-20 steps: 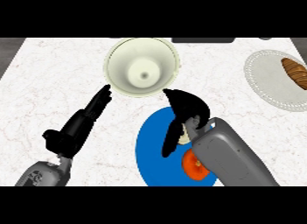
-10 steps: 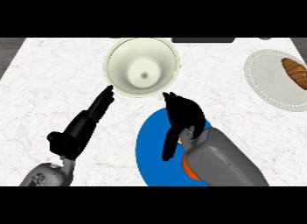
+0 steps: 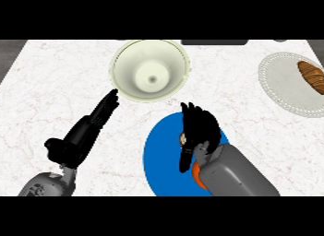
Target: Pick the cupcake from the plate and place it in the bowl
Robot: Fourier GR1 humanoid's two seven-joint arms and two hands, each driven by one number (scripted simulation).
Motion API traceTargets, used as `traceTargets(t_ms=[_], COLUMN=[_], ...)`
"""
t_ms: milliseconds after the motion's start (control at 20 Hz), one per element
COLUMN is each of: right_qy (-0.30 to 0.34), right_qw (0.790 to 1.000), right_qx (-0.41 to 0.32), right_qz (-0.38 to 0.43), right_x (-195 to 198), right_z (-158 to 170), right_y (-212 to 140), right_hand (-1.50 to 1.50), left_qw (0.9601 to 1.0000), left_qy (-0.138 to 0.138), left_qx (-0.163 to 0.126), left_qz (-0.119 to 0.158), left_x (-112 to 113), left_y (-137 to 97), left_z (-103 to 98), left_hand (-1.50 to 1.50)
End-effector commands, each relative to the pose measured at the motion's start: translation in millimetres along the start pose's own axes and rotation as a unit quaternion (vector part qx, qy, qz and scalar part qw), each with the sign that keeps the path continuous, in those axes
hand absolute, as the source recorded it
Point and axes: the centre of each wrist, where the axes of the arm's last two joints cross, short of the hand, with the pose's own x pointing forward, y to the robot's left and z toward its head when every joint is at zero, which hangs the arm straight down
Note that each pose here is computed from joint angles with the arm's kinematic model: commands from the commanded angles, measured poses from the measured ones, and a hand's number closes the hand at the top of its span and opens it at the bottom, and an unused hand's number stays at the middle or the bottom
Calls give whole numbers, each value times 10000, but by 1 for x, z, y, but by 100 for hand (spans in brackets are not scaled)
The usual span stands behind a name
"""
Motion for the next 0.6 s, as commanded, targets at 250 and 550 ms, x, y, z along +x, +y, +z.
traceTargets(t_ms=[250,550], right_qy=[735,673], right_qw=[9968,9973], right_qx=[302,279], right_qz=[42,-17], right_x=[-11,-18], right_z=[-19,-33], right_y=[12,13], right_hand=[-150,-150], left_qw=[10000,10000], left_qy=[-19,-3], left_qx=[-35,-93], left_qz=[-2,16], left_x=[1,-18], left_y=[-10,-11], left_z=[-5,-14], left_hand=[0,0])
